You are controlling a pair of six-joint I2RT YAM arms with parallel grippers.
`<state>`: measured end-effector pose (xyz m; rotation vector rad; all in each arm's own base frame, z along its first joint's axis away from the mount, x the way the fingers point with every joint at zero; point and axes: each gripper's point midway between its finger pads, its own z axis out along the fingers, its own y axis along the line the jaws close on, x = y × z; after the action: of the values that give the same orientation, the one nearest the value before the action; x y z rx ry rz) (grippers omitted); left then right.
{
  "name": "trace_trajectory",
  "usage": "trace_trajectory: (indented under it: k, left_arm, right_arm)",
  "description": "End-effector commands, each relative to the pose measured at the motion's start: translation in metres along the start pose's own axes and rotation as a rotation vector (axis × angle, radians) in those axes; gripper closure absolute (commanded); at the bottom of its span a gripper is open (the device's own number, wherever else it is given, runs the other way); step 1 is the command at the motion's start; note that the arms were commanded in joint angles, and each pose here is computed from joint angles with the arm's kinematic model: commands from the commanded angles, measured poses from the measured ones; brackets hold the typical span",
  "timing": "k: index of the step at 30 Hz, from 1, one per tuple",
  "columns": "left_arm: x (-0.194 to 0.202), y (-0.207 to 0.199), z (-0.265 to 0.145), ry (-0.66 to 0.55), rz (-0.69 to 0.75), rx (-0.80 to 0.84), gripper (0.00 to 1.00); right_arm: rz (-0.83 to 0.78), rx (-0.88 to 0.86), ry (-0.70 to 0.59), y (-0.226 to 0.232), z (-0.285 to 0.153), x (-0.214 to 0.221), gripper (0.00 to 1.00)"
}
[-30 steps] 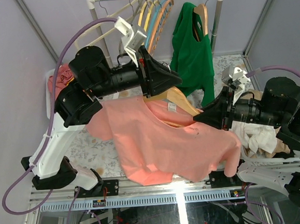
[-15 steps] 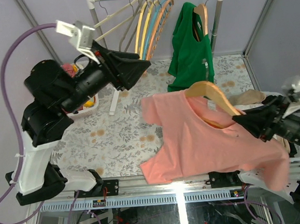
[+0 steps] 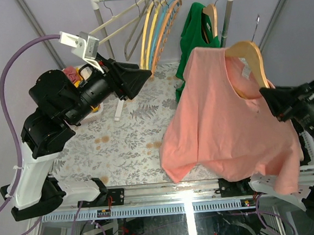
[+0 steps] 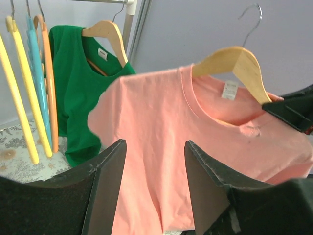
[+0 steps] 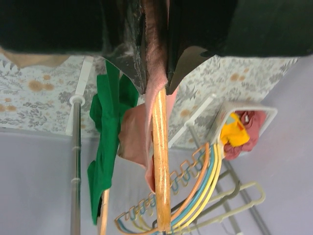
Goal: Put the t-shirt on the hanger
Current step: Place the hanger at the clothesline.
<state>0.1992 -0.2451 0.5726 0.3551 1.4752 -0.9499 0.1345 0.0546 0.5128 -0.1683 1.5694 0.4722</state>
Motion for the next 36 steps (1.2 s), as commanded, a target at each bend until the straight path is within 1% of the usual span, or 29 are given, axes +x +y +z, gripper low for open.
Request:
trace_trajectory:
  k: [1,4,6,10,14,17,21,25,31,36]
  left_arm:
    - [-0.016,0.004,-0.019,-0.048,0.012,-0.027,0.49]
    - [-0.019,0.005,-0.025,-0.055,0.017,-0.033,0.49]
    - [-0.020,0.006,-0.027,-0.056,0.021,-0.039,0.49]
    - [-0.022,0.007,-0.033,-0.060,0.023,-0.046,0.49]
    - [-0.022,0.008,-0.034,-0.060,0.025,-0.047,0.49]
    - [-0.021,0.007,-0.033,-0.056,0.023,-0.043,0.49]
    - [-0.018,0.006,-0.030,-0.046,0.021,-0.036,0.49]
    - [-0.012,0.007,-0.026,-0.033,0.018,-0.037,0.49]
    - [-0.002,0.008,-0.019,-0.008,0.015,-0.031,0.49]
    - [0.005,0.008,-0.013,0.005,0.007,-0.027,0.50]
  right_arm:
    - [0.109,0.072,-0.257,0.008,0.043,-0.067,1.00]
    - [0.169,0.042,-0.336,0.019,0.057,-0.084,1.00]
    - [0.204,-0.013,-0.406,0.032,0.065,-0.099,1.00]
    - [0.264,-0.088,-0.543,0.046,0.065,-0.132,1.00]
    - [0.286,-0.117,-0.653,0.051,0.061,-0.158,1.00]
    - [0.273,-0.106,-0.693,0.049,0.062,-0.166,1.00]
    - [0.246,-0.068,-0.687,0.043,0.065,-0.159,1.00]
    - [0.240,-0.006,-0.647,0.026,0.058,-0.134,1.00]
    - [0.221,0.065,-0.542,0.006,0.053,-0.086,1.00]
    - [0.193,0.070,-0.465,0.009,0.068,-0.062,1.00]
